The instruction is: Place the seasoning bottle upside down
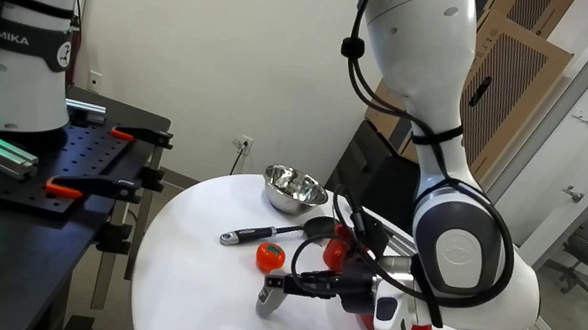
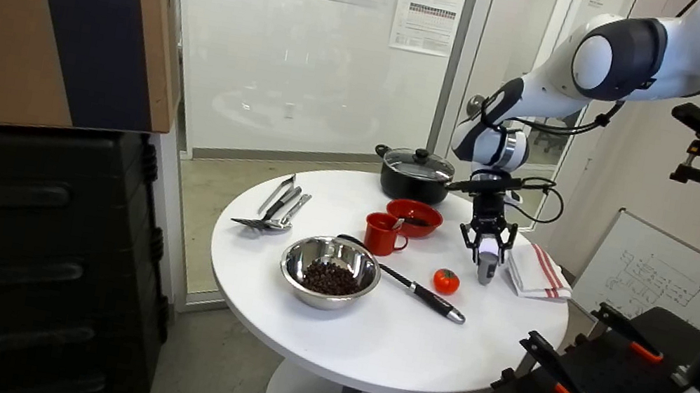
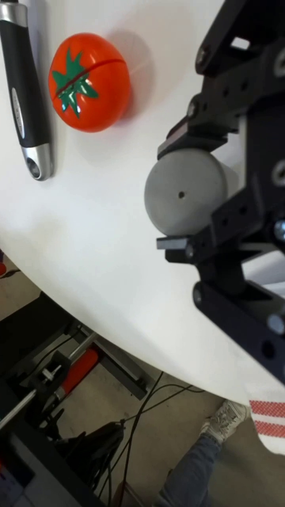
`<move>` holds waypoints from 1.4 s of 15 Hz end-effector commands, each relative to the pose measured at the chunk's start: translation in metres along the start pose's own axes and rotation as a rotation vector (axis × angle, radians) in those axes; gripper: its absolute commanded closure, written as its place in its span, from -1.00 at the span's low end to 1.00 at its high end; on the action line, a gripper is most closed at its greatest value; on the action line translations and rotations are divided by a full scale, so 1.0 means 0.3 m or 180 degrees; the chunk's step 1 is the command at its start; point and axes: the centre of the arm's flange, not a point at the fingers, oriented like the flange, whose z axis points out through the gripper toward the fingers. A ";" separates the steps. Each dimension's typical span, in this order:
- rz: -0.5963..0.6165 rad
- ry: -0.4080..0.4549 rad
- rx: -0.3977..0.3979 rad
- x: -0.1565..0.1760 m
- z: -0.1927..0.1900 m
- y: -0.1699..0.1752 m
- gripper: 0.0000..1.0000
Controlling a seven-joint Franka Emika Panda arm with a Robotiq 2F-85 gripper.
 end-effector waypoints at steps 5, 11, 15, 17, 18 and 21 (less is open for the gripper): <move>-0.0162 0.0164 0.0311 0.011 -0.012 -0.026 0.52; -0.0186 0.0205 0.0376 0.020 -0.010 -0.030 -0.81; -0.0187 0.0233 0.0416 0.026 -0.013 -0.030 -1.00; -0.0188 0.0240 0.0422 0.027 -0.015 -0.029 -1.00; -0.0185 0.0234 0.0415 0.025 -0.017 -0.027 -1.00; -0.0187 0.0153 0.0348 -0.002 -0.028 -0.004 -1.00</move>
